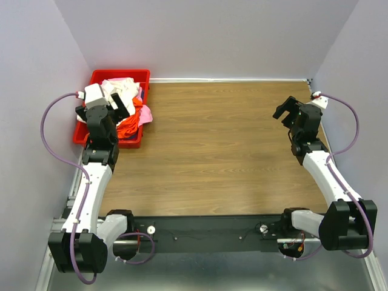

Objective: Fold and stack the t-shirts
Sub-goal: Grab the tshirt from the pile

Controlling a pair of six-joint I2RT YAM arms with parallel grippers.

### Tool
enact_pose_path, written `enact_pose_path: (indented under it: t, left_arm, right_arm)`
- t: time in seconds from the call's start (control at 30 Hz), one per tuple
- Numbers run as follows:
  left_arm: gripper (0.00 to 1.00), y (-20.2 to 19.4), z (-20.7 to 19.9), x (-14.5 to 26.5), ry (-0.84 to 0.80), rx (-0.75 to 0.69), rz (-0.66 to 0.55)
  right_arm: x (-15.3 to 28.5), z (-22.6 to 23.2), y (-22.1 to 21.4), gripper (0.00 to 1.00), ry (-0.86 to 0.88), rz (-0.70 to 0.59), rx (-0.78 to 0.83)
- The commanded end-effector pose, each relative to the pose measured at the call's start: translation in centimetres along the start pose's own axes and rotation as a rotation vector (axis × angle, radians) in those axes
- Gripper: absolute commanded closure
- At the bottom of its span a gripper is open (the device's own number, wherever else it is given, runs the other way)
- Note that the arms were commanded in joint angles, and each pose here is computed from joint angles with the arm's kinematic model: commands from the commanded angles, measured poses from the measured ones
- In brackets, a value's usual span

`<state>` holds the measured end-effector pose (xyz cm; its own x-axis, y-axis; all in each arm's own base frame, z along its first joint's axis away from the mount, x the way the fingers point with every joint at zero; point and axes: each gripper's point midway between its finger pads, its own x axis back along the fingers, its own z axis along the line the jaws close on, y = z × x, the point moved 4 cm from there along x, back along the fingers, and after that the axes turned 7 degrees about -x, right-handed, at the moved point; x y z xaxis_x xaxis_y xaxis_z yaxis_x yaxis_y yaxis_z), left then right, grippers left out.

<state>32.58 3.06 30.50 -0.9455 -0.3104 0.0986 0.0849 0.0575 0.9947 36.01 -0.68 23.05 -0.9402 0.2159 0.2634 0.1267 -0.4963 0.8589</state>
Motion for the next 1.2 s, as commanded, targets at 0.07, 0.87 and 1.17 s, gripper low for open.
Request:
enact_pose_path:
  t: [0.07,0.87,1.17]
  left_arm:
    - [0.02,1.3,0.2,0.1,0.017,-0.007,-0.026]
    - [0.11,-5.5,2.9,-18.1,-0.049,-0.138,0.419]
    - [0.16,-8.4,2.2,-19.7,-0.093,-0.132,0.511]
  right_arm:
    - [0.5,-0.4,0.7,0.00,-0.025,-0.015,0.014]
    - [0.5,-0.2,1.3,0.00,-0.017,-0.003,0.083]
    - [-0.5,0.3,0.9,0.00,-0.006,0.025,0.083]
